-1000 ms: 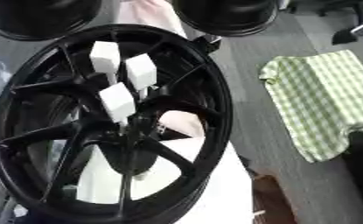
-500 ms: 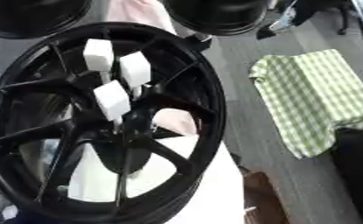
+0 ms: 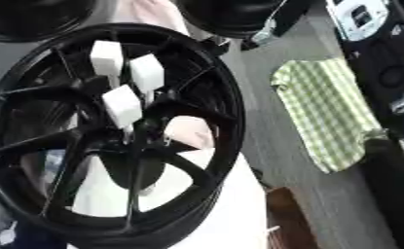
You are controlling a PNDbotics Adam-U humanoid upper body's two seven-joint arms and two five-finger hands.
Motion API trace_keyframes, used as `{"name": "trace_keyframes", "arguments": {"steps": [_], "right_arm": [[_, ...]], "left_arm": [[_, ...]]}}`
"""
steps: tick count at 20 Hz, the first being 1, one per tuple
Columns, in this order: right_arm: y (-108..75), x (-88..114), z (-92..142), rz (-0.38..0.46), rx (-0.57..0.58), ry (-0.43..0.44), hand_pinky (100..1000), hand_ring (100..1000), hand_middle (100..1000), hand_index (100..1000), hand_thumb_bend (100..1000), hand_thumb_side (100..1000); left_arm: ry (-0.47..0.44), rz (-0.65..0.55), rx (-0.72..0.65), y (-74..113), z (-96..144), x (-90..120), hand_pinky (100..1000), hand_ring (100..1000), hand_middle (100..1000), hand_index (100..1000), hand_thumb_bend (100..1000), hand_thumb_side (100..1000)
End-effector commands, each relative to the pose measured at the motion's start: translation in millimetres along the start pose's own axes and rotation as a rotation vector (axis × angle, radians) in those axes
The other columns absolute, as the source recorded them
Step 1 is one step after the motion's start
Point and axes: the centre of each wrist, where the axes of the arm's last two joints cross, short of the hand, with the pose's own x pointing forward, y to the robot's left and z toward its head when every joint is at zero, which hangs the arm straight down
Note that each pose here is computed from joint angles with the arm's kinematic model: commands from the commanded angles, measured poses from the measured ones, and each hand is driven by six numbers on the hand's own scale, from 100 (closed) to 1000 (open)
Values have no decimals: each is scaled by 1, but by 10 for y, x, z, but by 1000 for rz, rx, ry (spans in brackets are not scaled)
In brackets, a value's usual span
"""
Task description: Pull the pin out of the wheel hub.
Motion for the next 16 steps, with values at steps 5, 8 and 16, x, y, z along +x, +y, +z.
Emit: {"name": "trace_keyframes", "arguments": {"steps": [5,8,16], "right_arm": [[71,98,-154,127,169,-96,777,793,758,825,647,211],[120,123,-206,115,171,-98,772,793,757,829,642,205],[141,246,-301,114,172,-160,739,787,758,845,634,208]], "left_arm": [[-42,16,-20,-88,-82,149,635,575,443,717,100,770],[-43,24,-23,-114,-89,165,635,575,443,717,100,770],[-39,32,-19,-133,-91,180,635,576,443,717,100,775]]}}
